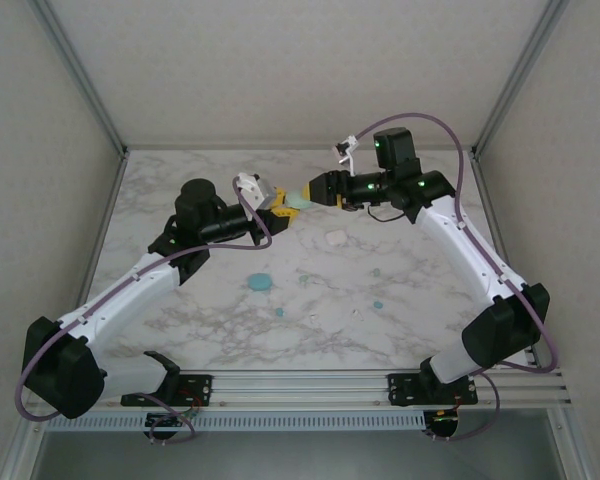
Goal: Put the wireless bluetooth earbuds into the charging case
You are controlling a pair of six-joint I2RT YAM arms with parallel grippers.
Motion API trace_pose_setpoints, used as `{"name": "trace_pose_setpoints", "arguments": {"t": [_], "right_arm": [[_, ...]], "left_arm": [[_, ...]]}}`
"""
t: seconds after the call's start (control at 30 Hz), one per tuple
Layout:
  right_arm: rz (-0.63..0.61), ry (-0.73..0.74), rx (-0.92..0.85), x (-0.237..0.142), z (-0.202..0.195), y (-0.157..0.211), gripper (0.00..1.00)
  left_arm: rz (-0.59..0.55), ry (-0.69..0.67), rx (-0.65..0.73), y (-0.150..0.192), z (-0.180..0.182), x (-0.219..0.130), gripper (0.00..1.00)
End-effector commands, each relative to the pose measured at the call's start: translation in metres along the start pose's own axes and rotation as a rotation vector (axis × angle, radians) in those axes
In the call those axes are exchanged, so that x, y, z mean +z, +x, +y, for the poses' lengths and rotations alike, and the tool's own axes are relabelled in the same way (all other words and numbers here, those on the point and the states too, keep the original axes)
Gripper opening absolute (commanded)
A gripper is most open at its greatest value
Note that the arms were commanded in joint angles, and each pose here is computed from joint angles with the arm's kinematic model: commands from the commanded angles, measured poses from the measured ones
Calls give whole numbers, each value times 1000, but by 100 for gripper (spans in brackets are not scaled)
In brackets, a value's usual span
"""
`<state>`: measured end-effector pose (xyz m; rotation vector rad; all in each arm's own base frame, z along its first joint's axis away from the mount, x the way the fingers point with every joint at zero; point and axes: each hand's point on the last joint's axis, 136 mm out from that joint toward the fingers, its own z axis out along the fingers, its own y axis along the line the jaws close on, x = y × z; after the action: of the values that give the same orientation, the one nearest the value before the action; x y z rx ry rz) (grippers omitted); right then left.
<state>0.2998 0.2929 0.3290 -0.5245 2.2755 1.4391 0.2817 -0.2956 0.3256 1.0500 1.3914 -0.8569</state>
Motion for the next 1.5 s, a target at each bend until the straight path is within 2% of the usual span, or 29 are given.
{"name": "trace_pose_setpoints", "arguments": {"t": [0.0,0.1,0.3,0.53,0.7,0.8,0.87,1.0,1.23,1.33,1.47], "right_arm": [[50,-95,20,1,17,10,67],[78,-187,49,4,29,10,63],[100,-241,88,5,34,13,55],[89,-222,122,9,25,12,53],[55,-249,140,6,30,-1,55],[59,-254,153,5,29,-2,52],[56,-255,162,6,29,-2,44],[63,-260,171,5,30,0,42],[46,-268,180,3,33,-4,32],[31,-278,191,4,33,-6,24],[-9,-294,220,4,32,-13,20]], "left_arm": [[-88,13,59,-39,-7,-6,23],[-96,18,55,-40,-8,-4,24],[-100,16,54,-43,-5,-2,24],[-87,39,68,-41,-9,-1,25],[-78,48,79,-41,-13,-3,25],[-76,44,84,-40,-13,-4,25],[-75,41,86,-41,-12,-4,25],[-72,36,84,-40,-10,-3,26],[-58,31,78,-37,-8,-1,32],[-58,22,73,-36,-6,0,34],[-72,17,66,-38,-5,1,43]]}}
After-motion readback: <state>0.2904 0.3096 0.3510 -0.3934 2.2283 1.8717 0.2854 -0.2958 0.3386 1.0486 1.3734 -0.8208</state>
